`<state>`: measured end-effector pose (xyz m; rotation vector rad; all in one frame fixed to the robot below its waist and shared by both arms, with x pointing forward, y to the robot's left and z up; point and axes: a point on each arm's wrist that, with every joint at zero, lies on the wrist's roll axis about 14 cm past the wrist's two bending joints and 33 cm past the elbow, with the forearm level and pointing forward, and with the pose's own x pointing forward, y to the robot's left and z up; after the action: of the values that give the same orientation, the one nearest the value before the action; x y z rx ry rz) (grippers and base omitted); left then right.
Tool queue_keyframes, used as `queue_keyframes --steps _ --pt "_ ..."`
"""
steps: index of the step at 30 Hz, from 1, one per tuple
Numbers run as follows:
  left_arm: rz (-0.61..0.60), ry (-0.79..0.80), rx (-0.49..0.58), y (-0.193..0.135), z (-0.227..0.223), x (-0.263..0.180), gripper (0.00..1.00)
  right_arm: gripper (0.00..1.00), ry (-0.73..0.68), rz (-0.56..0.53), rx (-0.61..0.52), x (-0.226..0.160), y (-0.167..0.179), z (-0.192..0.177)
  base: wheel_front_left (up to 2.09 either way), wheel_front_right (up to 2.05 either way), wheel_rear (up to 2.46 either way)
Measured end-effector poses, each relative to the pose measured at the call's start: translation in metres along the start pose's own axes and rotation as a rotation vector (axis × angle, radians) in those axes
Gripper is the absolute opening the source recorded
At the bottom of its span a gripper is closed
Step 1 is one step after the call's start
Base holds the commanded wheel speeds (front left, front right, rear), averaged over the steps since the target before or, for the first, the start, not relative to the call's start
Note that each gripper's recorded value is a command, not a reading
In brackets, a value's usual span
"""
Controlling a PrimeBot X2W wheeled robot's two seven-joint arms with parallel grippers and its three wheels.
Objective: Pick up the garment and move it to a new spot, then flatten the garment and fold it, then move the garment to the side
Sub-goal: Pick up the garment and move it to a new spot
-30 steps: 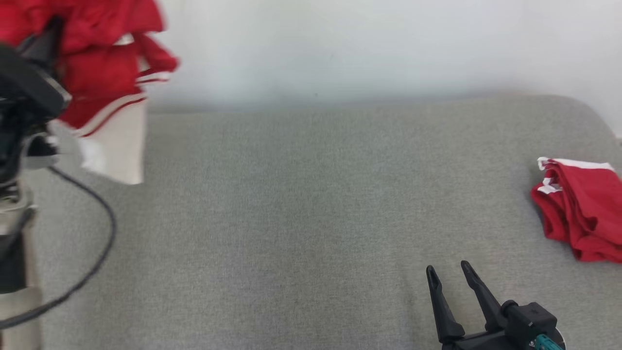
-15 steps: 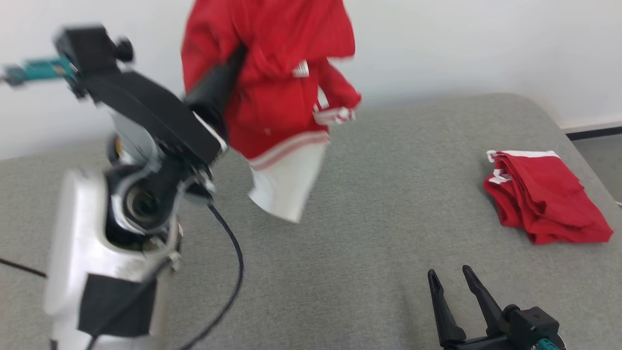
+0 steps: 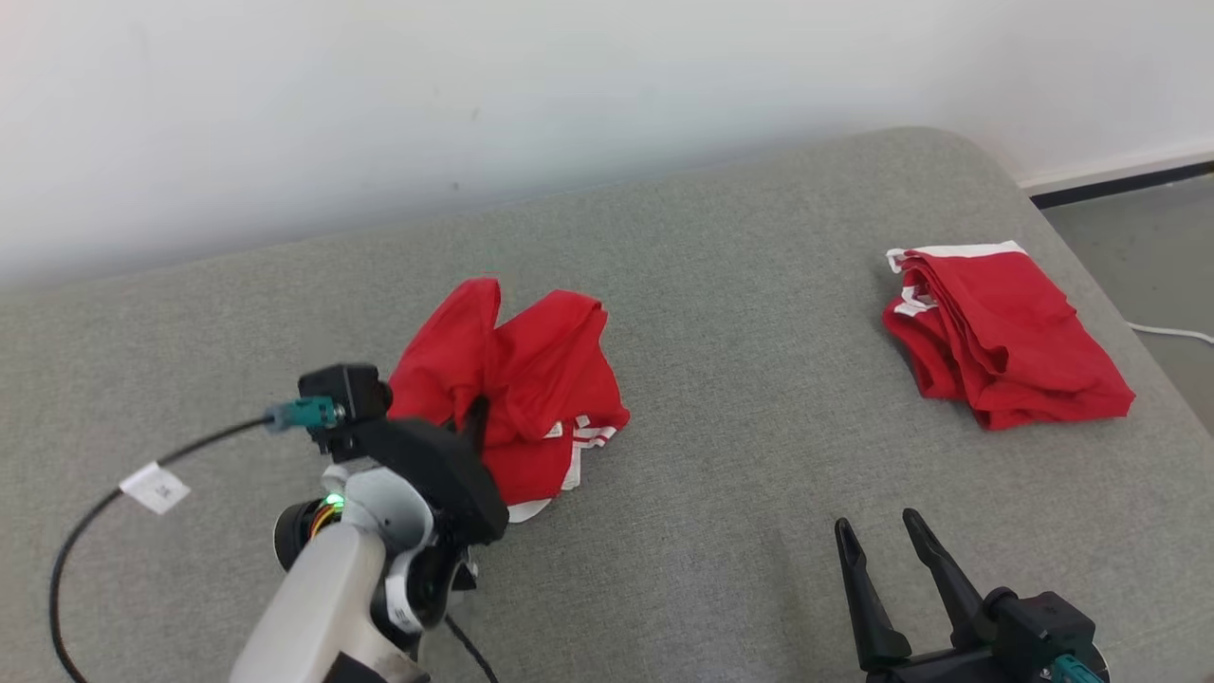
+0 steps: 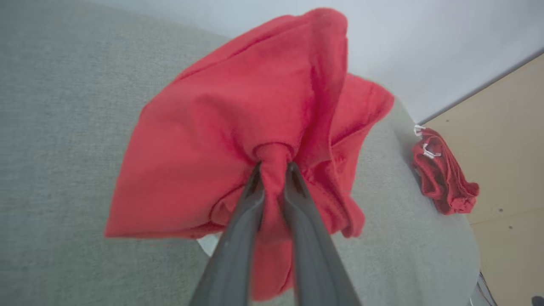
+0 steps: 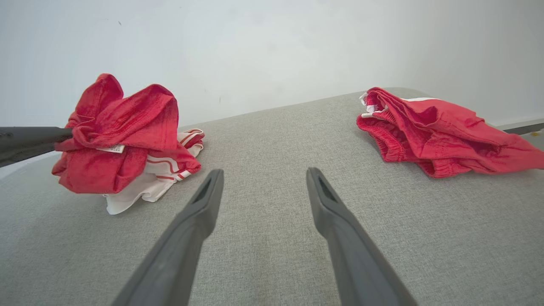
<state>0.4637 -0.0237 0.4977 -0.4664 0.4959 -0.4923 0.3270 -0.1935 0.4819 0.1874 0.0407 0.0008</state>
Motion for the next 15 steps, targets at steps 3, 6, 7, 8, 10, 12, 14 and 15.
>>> queue_keyframes --steps 3,6,7,8,10,12,14,15 --pt "0.027 -0.047 0.069 0.010 -0.007 0.005 1.00 1.00 0.008 -0.008 -0.002 0.000 -0.003 -0.001 0.00 0.00 0.00" --pt "0.003 -0.168 0.144 0.006 0.005 0.003 1.00 1.00 0.005 -0.010 -0.004 0.001 -0.004 0.000 0.00 0.00 0.00" --pt "-0.002 -0.225 0.184 0.006 0.012 0.000 1.00 1.00 0.004 -0.007 -0.006 0.001 -0.004 0.001 0.00 0.00 0.00" --pt "-0.011 -0.286 0.211 0.003 0.019 -0.004 1.00 1.00 0.004 -0.006 -0.011 0.000 -0.005 0.001 0.00 0.00 0.00" --pt "-0.028 -0.378 0.237 0.000 0.027 -0.015 1.00 1.00 0.010 -0.008 -0.018 -0.005 -0.007 0.000 0.00 0.00 0.00" --pt "-0.014 -0.407 0.257 0.004 0.022 -0.027 1.00 1.00 0.011 -0.012 -0.026 -0.008 -0.010 0.001 0.00 0.00 0.00" --pt "0.003 -0.439 0.268 0.010 0.023 -0.041 1.00 1.00 0.002 -0.018 -0.034 -0.008 -0.015 0.004 0.00 0.00 0.00" --pt "0.016 -0.480 0.285 0.012 0.032 -0.050 1.00 1.00 -0.005 -0.018 -0.036 -0.008 -0.015 0.006 0.00 0.00 0.00"
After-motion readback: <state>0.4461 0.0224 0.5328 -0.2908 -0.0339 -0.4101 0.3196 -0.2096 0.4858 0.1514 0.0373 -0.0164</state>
